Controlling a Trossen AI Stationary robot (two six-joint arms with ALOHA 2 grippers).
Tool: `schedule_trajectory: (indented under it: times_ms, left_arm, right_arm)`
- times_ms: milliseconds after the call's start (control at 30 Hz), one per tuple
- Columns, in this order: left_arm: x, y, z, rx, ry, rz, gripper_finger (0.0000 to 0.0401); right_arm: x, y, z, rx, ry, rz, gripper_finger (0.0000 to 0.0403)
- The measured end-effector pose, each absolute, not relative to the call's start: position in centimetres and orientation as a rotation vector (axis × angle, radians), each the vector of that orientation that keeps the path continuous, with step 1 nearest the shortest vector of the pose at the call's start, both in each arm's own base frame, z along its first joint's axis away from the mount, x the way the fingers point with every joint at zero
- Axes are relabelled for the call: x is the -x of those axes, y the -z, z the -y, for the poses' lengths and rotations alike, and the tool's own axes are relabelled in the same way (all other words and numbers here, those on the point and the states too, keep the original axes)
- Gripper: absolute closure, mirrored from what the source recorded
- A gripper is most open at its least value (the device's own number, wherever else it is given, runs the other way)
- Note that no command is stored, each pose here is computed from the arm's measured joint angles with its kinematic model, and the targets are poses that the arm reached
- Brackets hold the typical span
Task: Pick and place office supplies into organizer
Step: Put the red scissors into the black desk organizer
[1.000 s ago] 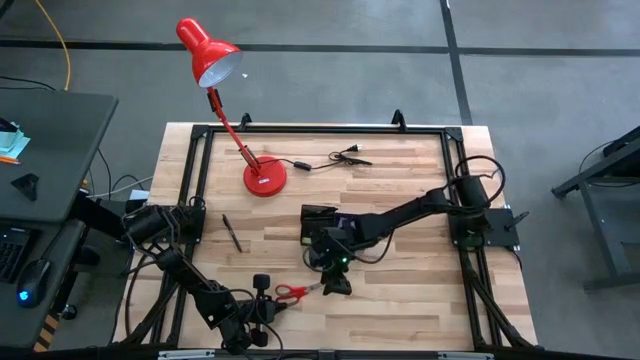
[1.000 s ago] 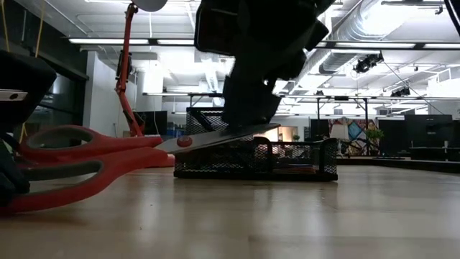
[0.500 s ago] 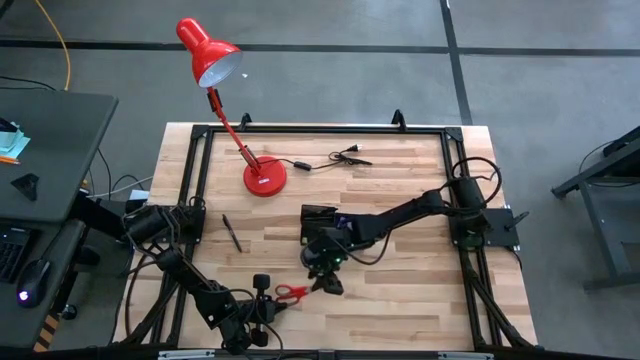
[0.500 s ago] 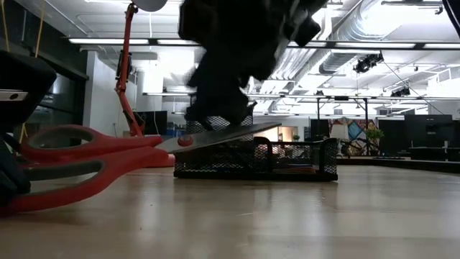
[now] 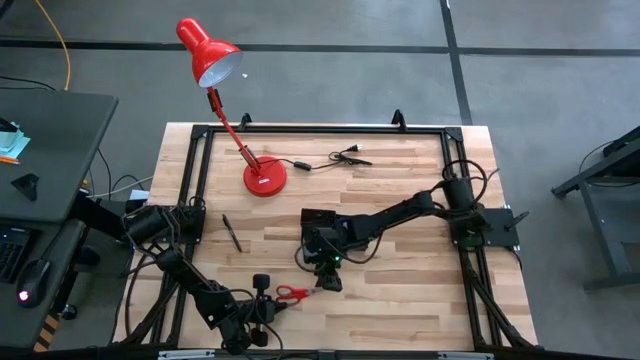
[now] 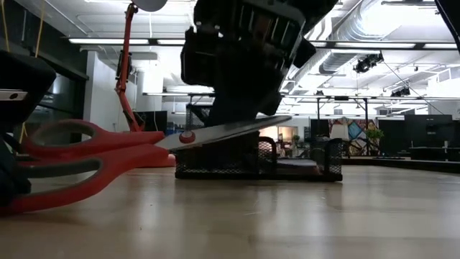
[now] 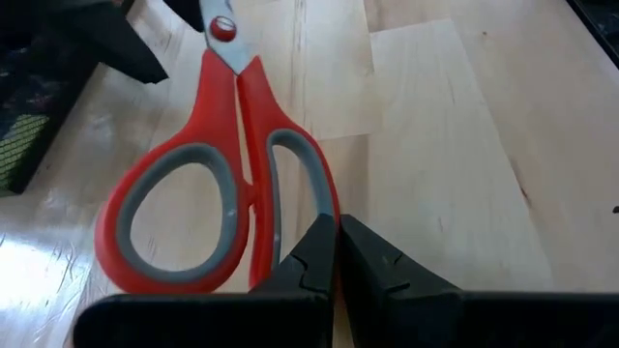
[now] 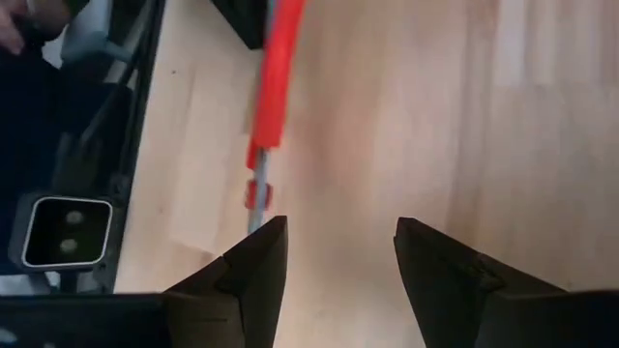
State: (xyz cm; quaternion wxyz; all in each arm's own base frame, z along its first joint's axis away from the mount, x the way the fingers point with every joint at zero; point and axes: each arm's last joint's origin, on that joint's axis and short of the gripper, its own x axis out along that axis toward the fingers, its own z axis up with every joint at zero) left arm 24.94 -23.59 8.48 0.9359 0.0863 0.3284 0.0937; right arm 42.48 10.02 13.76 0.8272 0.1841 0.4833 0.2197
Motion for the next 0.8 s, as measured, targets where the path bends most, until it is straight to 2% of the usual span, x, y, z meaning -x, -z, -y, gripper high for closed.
schedule_trajectory:
  times_ms: [400,800]
  left_arm:
    - [-24.9,-8.5,23.6,-0.172,-0.184,-0.677,0.0401]
    - [-24.9,-8.5,23.6,-0.173,-0.181,-0.681,0.0401]
  right_arm:
    - [-43.6,-15.6,-9.6,-0.365,-0.462,-0.949,0.0219]
    - [-42.9,-15.7,-11.4,-0.405,-0.497,-1.019,0.0219]
